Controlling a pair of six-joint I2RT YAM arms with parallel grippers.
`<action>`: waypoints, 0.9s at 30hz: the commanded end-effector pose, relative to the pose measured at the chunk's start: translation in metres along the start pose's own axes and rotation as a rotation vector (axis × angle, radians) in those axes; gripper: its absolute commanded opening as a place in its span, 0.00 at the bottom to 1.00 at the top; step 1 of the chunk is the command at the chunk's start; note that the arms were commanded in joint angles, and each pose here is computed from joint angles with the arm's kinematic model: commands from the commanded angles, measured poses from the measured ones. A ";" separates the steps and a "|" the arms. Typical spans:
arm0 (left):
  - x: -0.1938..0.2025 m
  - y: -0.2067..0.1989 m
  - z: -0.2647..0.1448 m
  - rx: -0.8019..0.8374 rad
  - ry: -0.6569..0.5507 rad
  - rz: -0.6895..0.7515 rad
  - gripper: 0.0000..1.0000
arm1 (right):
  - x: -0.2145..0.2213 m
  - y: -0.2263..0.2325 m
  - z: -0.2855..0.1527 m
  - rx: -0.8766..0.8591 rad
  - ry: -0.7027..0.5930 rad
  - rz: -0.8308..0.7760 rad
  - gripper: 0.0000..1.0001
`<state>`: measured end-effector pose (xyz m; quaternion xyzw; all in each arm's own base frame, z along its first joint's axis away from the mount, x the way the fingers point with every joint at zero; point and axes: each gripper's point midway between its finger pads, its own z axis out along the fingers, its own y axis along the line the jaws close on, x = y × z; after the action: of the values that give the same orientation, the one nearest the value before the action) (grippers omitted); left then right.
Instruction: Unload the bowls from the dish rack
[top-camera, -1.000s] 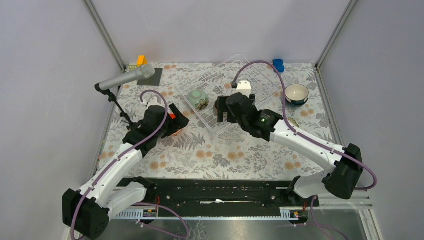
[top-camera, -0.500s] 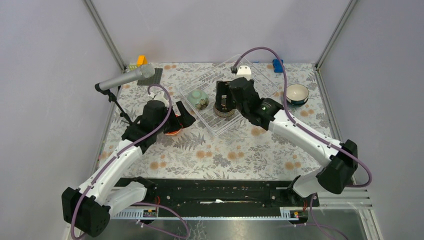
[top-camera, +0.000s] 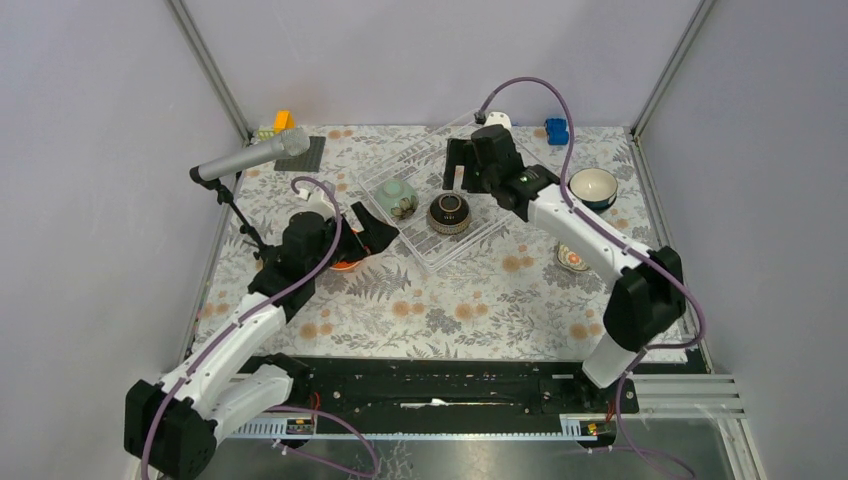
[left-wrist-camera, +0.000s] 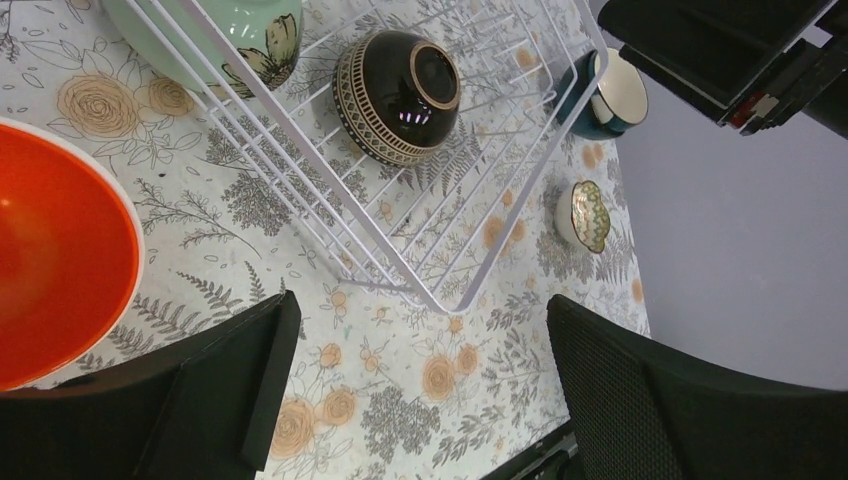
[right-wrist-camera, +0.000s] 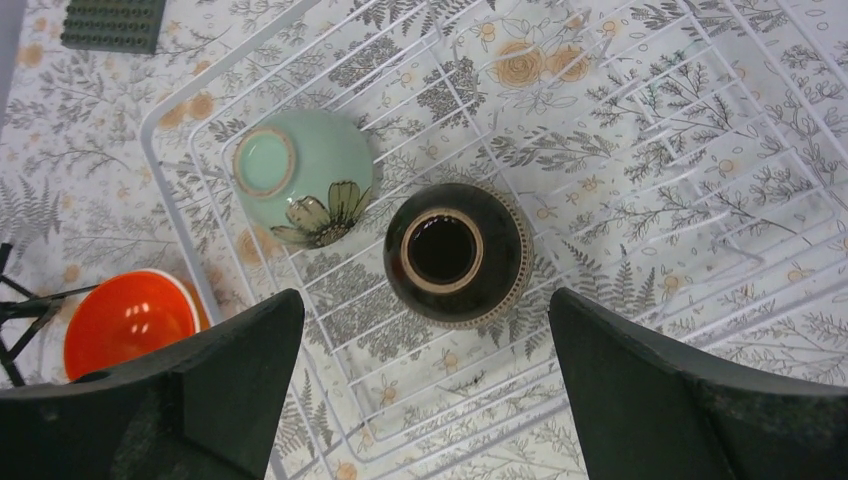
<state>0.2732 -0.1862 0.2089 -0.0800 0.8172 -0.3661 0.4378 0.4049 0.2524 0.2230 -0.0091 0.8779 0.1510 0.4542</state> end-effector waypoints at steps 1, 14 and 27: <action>-0.035 -0.014 0.016 0.052 -0.163 -0.047 0.99 | -0.005 0.003 0.026 -0.016 0.030 -0.034 0.99; -0.029 0.024 0.039 -0.027 -0.259 -0.015 0.96 | 0.046 -0.031 0.088 0.131 0.089 -0.067 0.62; 0.009 0.023 0.043 0.100 -0.265 0.091 0.96 | 0.085 0.008 0.112 -0.105 0.187 -0.047 0.49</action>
<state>0.2987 -0.1914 0.1453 -0.0856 0.7781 -0.3499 0.5145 0.4491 0.2779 0.0932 -0.0478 0.9145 0.1234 0.3825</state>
